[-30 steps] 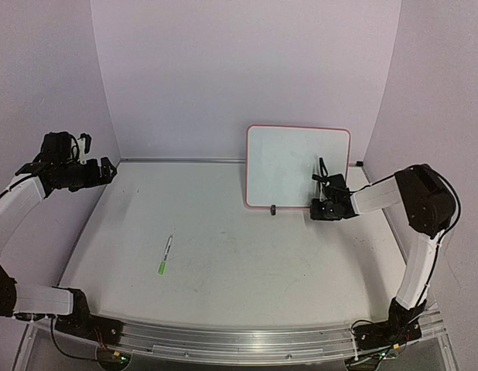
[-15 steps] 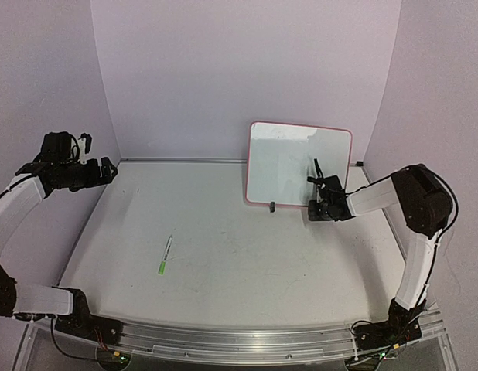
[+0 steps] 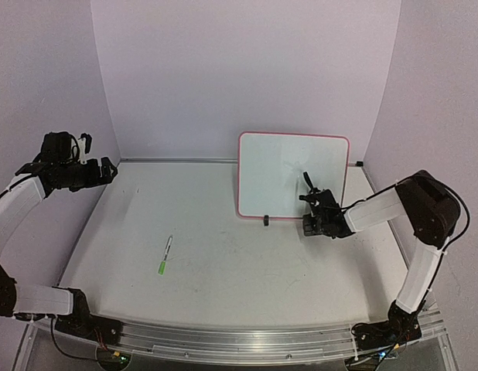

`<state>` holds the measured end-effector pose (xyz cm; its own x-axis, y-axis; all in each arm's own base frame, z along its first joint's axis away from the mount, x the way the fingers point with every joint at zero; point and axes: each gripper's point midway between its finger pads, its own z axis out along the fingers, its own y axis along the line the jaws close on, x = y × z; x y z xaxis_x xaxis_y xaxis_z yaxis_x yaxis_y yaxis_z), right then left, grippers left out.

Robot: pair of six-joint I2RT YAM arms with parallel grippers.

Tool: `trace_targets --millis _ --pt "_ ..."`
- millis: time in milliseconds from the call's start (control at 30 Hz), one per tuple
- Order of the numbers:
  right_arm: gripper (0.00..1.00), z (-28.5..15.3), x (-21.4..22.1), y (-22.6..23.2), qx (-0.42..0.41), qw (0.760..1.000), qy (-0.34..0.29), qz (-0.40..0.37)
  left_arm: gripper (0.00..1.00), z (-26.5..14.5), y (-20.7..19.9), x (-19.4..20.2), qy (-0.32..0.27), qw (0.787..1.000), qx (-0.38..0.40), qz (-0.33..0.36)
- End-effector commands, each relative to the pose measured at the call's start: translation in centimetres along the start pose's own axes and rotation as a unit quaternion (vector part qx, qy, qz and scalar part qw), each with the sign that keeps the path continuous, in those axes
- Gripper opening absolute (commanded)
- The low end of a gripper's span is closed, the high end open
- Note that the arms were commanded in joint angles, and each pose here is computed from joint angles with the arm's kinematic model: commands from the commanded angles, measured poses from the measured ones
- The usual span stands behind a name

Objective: Write a sentence on the whiteboard
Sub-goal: Move the whiteboard stand to the corner of the board.

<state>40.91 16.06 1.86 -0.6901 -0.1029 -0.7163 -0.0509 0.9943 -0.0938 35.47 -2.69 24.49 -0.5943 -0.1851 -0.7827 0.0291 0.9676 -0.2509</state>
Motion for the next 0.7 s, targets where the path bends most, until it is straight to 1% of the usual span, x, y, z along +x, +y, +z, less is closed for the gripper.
trace_targets --millis 0,300,500,667 --pt "0.0 -2.8 -1.5 2.2 -0.023 0.999 -0.037 0.003 0.99 -0.1 -0.4 -0.8 -0.016 1.0 0.01 -0.001" --pt "0.0 -4.9 1.0 6.7 -0.062 0.998 -0.024 -0.012 0.99 0.4 -0.3 -0.5 -0.007 1.0 0.009 -0.006" --pt "0.0 -6.8 2.0 10.1 -0.083 0.996 -0.026 -0.02 0.99 0.8 0.9 -0.2 0.009 0.999 -0.024 -0.02" --pt "0.0 -7.7 3.0 12.2 -0.096 0.995 -0.019 -0.018 0.99 1.1 0.7 -0.1 0.015 0.999 -0.017 -0.024"
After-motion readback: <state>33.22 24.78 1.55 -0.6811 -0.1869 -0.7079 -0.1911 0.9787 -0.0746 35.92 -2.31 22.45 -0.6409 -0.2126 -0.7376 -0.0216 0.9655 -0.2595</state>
